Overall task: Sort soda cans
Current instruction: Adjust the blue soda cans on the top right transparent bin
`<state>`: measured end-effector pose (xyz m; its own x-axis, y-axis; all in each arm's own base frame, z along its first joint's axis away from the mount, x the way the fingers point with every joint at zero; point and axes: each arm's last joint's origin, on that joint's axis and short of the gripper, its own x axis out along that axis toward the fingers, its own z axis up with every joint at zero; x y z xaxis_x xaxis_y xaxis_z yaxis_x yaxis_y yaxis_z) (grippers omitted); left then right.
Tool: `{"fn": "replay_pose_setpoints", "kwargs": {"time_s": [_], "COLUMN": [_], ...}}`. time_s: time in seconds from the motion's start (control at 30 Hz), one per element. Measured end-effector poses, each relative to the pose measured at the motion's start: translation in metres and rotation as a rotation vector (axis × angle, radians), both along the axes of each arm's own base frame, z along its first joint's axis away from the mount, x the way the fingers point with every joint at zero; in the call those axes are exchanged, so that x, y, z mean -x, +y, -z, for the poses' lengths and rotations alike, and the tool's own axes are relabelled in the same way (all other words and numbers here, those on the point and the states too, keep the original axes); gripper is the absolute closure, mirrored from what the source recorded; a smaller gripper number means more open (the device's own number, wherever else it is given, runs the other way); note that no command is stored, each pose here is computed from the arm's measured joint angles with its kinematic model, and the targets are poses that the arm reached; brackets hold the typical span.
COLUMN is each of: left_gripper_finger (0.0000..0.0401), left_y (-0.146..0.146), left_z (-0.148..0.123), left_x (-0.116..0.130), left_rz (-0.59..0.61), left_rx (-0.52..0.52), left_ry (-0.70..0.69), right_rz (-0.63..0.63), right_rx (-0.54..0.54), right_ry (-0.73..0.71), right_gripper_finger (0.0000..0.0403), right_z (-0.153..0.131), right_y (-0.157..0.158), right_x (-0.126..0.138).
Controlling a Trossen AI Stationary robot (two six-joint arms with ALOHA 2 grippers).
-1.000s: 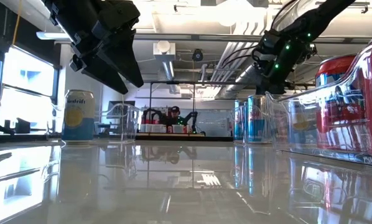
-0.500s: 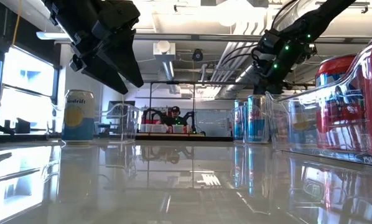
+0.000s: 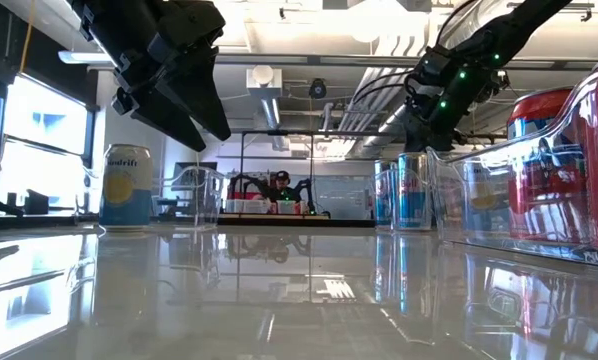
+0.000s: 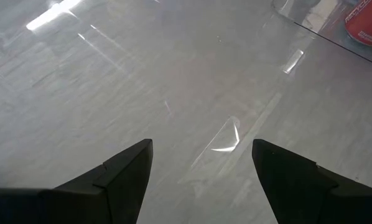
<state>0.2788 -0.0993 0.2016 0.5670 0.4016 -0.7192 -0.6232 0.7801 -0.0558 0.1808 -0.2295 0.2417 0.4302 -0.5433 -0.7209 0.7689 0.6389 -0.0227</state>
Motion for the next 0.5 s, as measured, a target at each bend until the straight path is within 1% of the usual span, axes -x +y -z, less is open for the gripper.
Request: {"fn": "replay_pose_setpoints", "kwargs": {"time_s": [0.1,0.27,0.5], "left_gripper_finger": [0.0133,0.0133,0.0133], "left_y": [0.000,0.000,0.000], "left_z": [0.000,0.000,0.000], "left_x": [0.000,0.000,0.000], "left_rz": [-0.001,-0.001,-0.001], "left_rx": [0.000,0.000,0.001], "left_ry": [0.000,0.000,-0.001], "right_rz": [0.007,0.006,0.027], "right_rx": [-0.002,0.003,0.053], "right_ry": [-0.004,-0.005,-0.040], "right_gripper_finger": [0.0092,0.0087,0.0086], "right_z": [0.000,-0.002,-0.025], "right_y": [0.000,0.001,0.014], "right_x": [0.000,0.001,0.012]}}
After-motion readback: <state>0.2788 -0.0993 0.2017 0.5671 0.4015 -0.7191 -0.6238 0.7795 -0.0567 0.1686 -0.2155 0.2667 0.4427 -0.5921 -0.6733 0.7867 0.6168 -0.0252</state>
